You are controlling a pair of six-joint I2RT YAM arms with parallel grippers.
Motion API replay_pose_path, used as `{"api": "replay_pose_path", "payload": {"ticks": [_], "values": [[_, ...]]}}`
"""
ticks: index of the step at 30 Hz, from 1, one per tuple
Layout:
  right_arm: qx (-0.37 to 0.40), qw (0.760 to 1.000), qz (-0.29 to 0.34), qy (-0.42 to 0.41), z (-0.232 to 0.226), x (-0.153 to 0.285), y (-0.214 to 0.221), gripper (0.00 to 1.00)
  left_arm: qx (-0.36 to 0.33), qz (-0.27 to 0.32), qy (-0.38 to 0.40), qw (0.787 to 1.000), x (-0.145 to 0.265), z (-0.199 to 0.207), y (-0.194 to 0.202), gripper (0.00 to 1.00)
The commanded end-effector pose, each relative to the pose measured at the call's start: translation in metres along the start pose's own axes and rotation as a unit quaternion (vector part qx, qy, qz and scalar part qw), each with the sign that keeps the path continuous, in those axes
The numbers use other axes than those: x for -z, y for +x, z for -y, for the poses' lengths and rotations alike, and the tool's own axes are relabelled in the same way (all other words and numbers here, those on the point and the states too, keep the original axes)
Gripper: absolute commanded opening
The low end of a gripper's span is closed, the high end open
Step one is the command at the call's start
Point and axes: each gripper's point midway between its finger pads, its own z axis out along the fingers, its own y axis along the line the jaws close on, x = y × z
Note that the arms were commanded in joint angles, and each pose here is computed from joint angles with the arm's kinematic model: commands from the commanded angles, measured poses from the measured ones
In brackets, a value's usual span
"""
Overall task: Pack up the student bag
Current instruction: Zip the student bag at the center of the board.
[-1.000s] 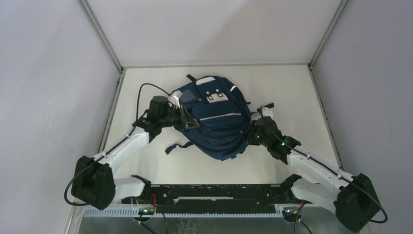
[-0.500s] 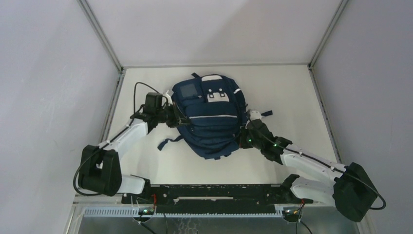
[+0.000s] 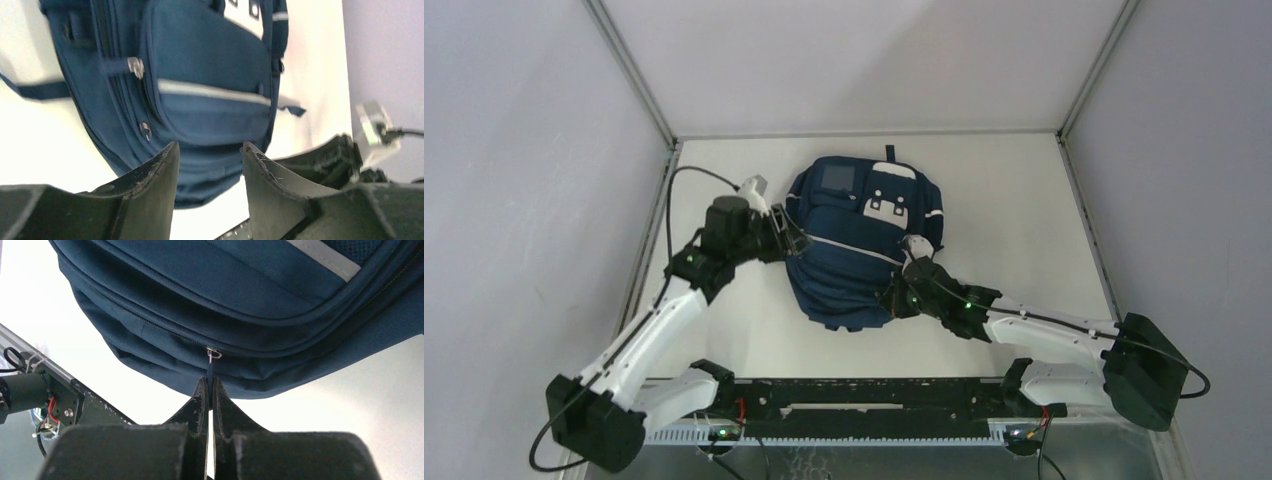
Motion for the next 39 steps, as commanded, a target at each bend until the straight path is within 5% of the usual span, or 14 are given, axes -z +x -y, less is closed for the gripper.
{"api": "replay_pose_path", "payload": {"ticks": [1,6,19,25,29,39], "values": [[-0.023,0.998,0.050,-0.034,-0.024,0.000,-0.036,0.00,0.097,-0.010,0.002,0.995,0.001,-0.001,0.045,0.56],[-0.021,0.998,0.042,-0.037,-0.028,-0.004,-0.037,0.00,0.147,-0.032,0.033,0.988,-0.013,0.027,0.074,0.65],[-0.016,0.999,0.038,-0.033,-0.028,-0.001,-0.034,0.00,0.243,-0.065,0.017,0.968,-0.059,0.025,0.104,0.64],[-0.012,0.999,0.038,-0.031,-0.029,-0.001,-0.032,0.00,0.255,-0.065,0.002,0.965,-0.066,0.020,0.107,0.42],[-0.003,0.999,0.028,-0.014,-0.020,-0.002,-0.026,0.00,0.256,-0.057,-0.011,0.965,-0.066,0.011,0.104,0.02],[-0.011,0.993,0.033,0.110,0.063,0.001,-0.027,0.00,0.257,0.038,-0.050,0.964,-0.026,-0.057,0.054,0.00]]}}
